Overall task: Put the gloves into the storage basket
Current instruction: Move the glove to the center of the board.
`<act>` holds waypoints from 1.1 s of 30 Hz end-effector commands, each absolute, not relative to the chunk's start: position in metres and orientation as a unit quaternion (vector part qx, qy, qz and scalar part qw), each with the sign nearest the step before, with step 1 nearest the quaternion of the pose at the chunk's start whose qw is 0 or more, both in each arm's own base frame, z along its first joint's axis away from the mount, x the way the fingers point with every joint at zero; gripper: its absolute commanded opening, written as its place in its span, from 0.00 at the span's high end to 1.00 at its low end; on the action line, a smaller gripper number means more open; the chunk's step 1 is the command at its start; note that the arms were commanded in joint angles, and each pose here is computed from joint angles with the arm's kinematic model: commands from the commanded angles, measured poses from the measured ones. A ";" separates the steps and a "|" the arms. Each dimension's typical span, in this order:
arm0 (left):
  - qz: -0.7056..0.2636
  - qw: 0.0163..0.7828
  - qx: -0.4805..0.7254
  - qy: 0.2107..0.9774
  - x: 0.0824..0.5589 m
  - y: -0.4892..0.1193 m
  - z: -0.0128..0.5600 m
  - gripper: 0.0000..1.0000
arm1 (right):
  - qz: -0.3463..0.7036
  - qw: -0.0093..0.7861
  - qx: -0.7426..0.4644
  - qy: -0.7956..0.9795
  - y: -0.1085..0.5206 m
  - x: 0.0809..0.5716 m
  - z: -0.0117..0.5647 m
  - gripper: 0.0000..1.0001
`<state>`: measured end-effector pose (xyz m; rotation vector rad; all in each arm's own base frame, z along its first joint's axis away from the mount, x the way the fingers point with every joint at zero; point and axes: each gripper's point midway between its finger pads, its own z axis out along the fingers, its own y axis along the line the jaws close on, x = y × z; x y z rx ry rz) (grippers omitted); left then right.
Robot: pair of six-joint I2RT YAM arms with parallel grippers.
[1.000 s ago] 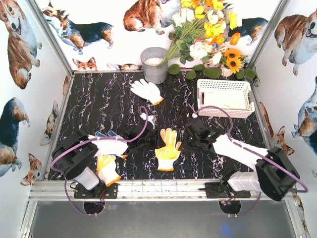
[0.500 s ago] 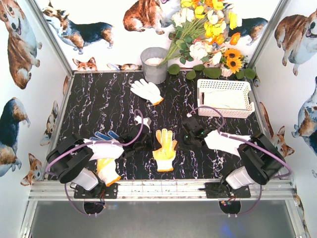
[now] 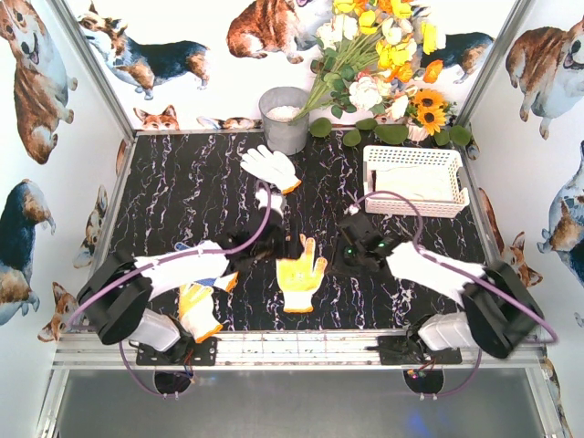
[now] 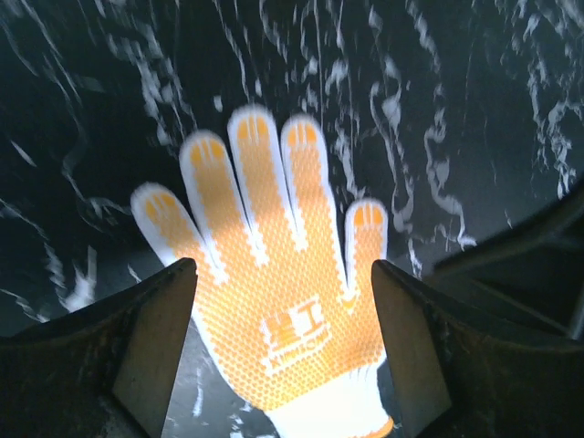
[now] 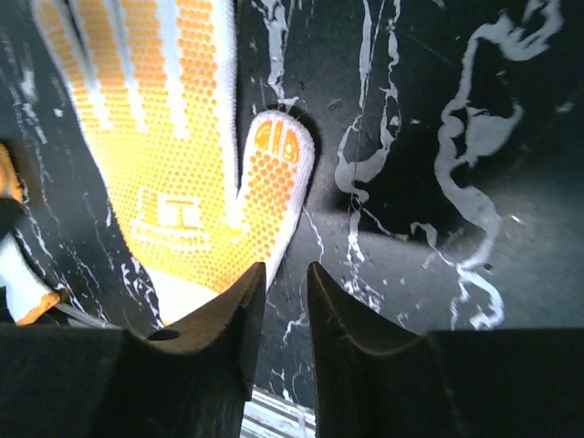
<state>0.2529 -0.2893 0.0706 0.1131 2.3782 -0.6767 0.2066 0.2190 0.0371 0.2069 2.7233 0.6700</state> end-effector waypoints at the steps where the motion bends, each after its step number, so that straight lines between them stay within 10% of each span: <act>1: -0.148 0.389 0.100 0.904 0.288 -0.258 0.107 0.27 | 0.216 0.247 0.062 0.943 0.201 0.225 0.090 0.69; 11: -0.036 0.393 0.130 0.909 0.384 -0.232 0.128 0.30 | 0.230 0.340 0.089 0.908 0.162 0.220 0.147 0.62; 33: -0.190 0.369 -0.141 0.899 0.498 -0.245 0.047 0.46 | 0.273 0.321 0.090 0.902 0.168 0.201 0.142 0.61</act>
